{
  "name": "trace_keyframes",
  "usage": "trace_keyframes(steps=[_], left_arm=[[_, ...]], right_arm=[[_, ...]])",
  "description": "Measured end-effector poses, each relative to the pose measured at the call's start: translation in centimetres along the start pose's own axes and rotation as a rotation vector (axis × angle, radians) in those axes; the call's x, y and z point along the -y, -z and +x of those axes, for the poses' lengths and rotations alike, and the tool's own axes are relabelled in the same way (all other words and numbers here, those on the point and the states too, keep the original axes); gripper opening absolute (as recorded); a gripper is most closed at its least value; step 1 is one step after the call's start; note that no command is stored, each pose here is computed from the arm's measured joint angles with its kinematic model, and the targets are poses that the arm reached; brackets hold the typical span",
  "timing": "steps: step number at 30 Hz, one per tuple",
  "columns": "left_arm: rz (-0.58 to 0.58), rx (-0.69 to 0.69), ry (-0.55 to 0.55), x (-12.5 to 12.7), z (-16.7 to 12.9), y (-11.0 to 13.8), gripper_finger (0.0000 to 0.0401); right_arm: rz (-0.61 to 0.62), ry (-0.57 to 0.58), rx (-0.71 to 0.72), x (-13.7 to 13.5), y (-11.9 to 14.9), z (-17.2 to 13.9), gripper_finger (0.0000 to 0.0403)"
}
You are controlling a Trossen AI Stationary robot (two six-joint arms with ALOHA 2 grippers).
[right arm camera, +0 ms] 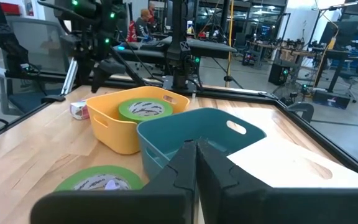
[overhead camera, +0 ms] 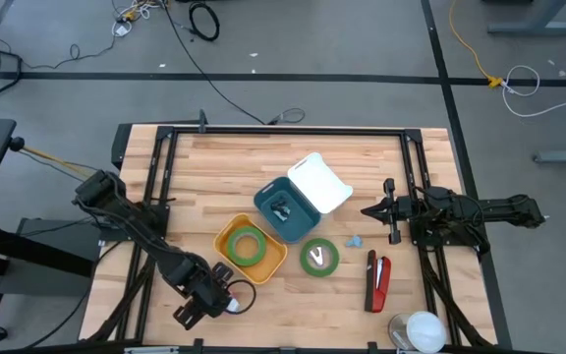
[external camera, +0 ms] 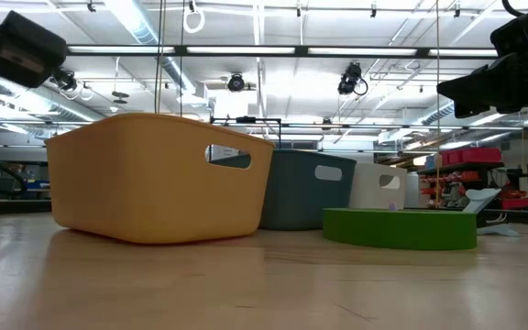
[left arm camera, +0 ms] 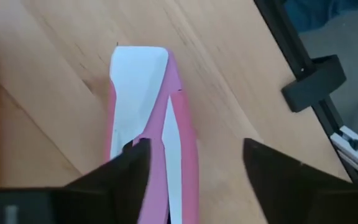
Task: Pick and place Stapler, Stapler remover, tape
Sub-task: Put the pink stapler into the white bin
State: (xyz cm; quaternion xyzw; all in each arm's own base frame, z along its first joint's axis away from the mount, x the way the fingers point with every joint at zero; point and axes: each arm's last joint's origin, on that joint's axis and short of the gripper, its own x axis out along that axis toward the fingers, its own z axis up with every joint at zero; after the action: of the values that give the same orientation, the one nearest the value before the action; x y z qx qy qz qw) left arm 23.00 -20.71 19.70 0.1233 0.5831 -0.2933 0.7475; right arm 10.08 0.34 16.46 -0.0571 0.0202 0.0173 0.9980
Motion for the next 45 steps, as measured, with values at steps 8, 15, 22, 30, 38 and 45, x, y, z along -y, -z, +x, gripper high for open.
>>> trace_keyframes(steps=[8, 15, 22, 30, 38, 45], left_arm=[[-0.005, -0.009, -0.058, 0.0, 0.5, 0.0, 0.0370], [0.012, -0.007, -0.079, -0.1, 0.5, 0.0, 0.0395], [0.014, -0.038, -0.101, -0.3, 1.7, 0.0, 0.0399], [0.011, -0.060, -0.117, -0.5, 3.0, -0.1, 0.0400], [0.018, -0.066, -0.165, -0.6, 3.4, -0.1, 0.0400], [0.019, -0.067, -0.173, -0.7, 3.8, -0.2, 0.0399]], right_arm=[[0.000, 0.000, 0.000, 0.0, 0.0, 0.0, 0.0013], [0.000, 0.000, 0.000, 0.0, 0.0, 0.0, 0.0013], [0.000, 0.000, 0.000, 0.0, 0.0, 0.0, 0.0013], [0.000, 0.000, 0.000, 0.0, 0.0, 0.0, 0.0013], [0.000, 0.000, 0.000, 0.0, 0.0, 0.0, 0.0013], [0.000, 0.001, 0.000, 0.0, 0.0, 0.0, 0.0013]])
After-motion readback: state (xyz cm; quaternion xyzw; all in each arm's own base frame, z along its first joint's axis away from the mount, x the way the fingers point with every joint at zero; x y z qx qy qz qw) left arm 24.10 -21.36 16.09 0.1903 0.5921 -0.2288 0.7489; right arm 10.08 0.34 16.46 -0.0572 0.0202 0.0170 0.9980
